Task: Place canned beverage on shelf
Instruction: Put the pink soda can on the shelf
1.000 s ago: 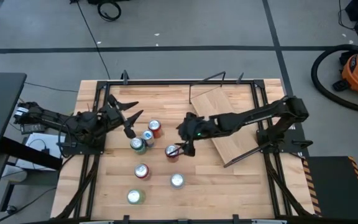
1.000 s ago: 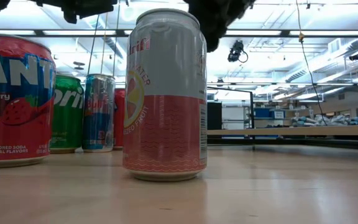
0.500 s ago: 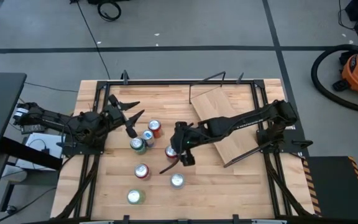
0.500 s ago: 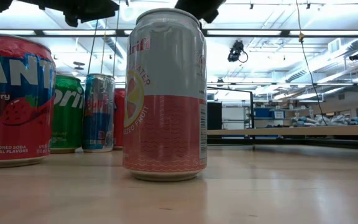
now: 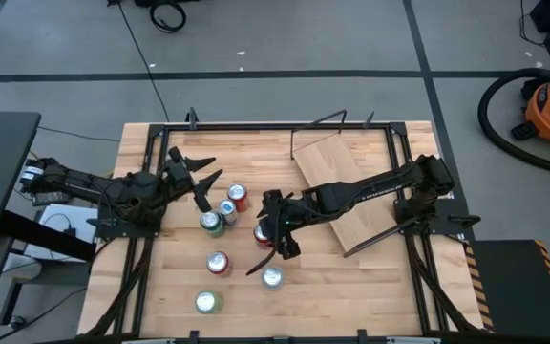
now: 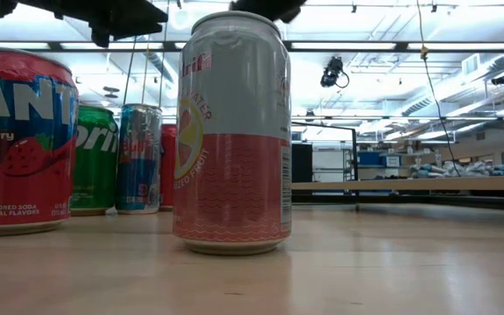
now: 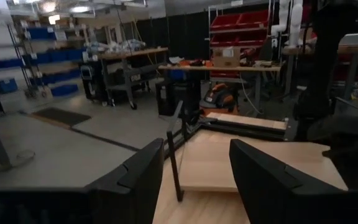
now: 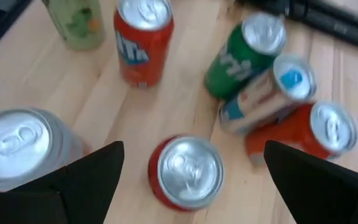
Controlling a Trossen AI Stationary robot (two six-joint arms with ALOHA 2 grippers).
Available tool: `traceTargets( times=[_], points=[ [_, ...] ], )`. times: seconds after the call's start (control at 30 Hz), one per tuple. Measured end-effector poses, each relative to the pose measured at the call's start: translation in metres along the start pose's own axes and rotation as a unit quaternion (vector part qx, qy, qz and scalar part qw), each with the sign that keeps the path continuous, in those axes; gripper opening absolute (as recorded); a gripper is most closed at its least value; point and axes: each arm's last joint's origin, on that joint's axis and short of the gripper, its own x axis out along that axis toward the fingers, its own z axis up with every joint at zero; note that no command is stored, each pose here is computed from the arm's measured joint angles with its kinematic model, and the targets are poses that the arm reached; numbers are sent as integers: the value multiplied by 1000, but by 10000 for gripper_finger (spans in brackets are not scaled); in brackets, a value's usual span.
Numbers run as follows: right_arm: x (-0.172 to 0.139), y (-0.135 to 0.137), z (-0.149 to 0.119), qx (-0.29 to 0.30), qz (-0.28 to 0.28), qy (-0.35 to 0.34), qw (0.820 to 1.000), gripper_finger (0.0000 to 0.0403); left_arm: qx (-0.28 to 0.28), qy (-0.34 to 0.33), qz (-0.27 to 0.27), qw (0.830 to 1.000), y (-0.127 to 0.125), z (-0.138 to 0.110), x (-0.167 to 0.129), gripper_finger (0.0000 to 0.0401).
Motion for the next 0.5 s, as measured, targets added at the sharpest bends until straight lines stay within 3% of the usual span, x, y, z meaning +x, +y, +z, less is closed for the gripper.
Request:
traceTargets(
  times=[0.17, 0.3, 0.5],
  points=[
    [9, -1, 13, -15, 8, -3, 1000, 399, -17, 26, -4, 1000, -1, -6, -1, 194],
    [18, 3, 19, -30, 23, 39, 999, 397, -15, 42, -14, 999, -4, -10, -3, 194],
    [6, 20, 37, -43, 75, 35, 996, 384, -12, 46, -22, 999, -5, -11, -5, 194]
  ],
)
